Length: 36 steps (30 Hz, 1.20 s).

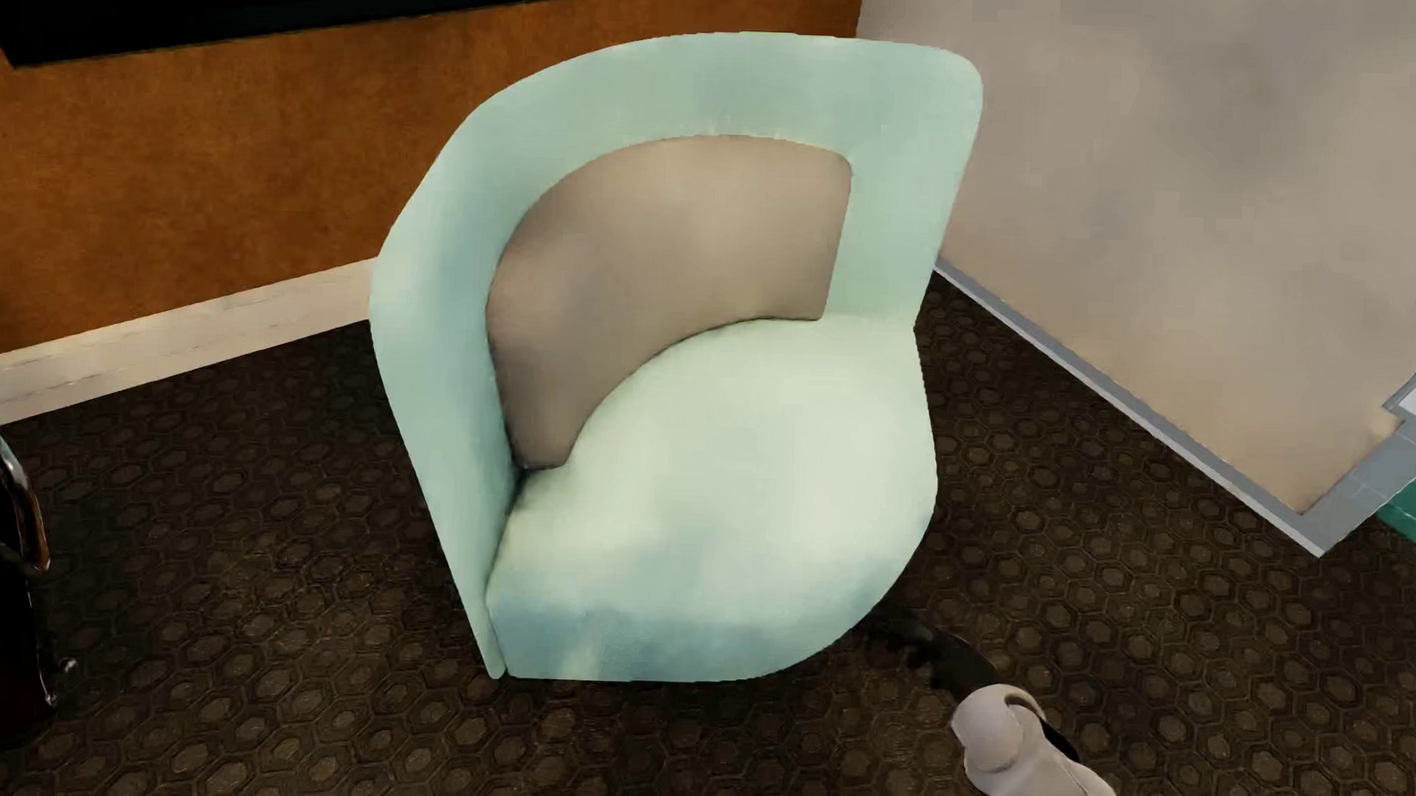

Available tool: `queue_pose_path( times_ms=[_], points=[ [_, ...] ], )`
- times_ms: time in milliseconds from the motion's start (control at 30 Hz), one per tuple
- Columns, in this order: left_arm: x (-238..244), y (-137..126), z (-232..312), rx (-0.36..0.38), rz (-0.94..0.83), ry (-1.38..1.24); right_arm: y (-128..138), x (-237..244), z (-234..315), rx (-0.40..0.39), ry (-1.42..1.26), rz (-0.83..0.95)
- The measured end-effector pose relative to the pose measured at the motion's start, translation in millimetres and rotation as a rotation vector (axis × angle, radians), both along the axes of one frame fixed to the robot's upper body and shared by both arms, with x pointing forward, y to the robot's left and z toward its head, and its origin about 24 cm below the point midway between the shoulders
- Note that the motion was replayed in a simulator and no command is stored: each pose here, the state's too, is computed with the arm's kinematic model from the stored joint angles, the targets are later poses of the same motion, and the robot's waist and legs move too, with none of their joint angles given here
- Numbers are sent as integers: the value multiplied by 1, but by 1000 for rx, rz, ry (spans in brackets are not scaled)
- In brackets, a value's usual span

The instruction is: Rest on light teal chair

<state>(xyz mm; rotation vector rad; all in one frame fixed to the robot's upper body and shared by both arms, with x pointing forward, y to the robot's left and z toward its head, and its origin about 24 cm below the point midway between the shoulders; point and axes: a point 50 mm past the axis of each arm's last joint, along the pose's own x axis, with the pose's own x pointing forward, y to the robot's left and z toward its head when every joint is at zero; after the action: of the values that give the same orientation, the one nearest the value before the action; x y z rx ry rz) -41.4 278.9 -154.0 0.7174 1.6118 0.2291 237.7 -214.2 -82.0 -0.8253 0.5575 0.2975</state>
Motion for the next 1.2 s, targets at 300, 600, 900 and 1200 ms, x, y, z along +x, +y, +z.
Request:
queue_pose_path(
  times_ms=[300,600,900,1200],
  points=[
    [98,6,5,-34,-315,-204,-5,-71,-50,-37,312,-32],
    [207,59,67,193,-391,-559,-82,-192,-65,-156,598,-417],
    [145,-31,6,-115,-371,-411,-8,-59,-37,7,179,-68],
    [197,-21,33,54,-471,-562,62,-13,-9,26,-3,175]
  ],
)
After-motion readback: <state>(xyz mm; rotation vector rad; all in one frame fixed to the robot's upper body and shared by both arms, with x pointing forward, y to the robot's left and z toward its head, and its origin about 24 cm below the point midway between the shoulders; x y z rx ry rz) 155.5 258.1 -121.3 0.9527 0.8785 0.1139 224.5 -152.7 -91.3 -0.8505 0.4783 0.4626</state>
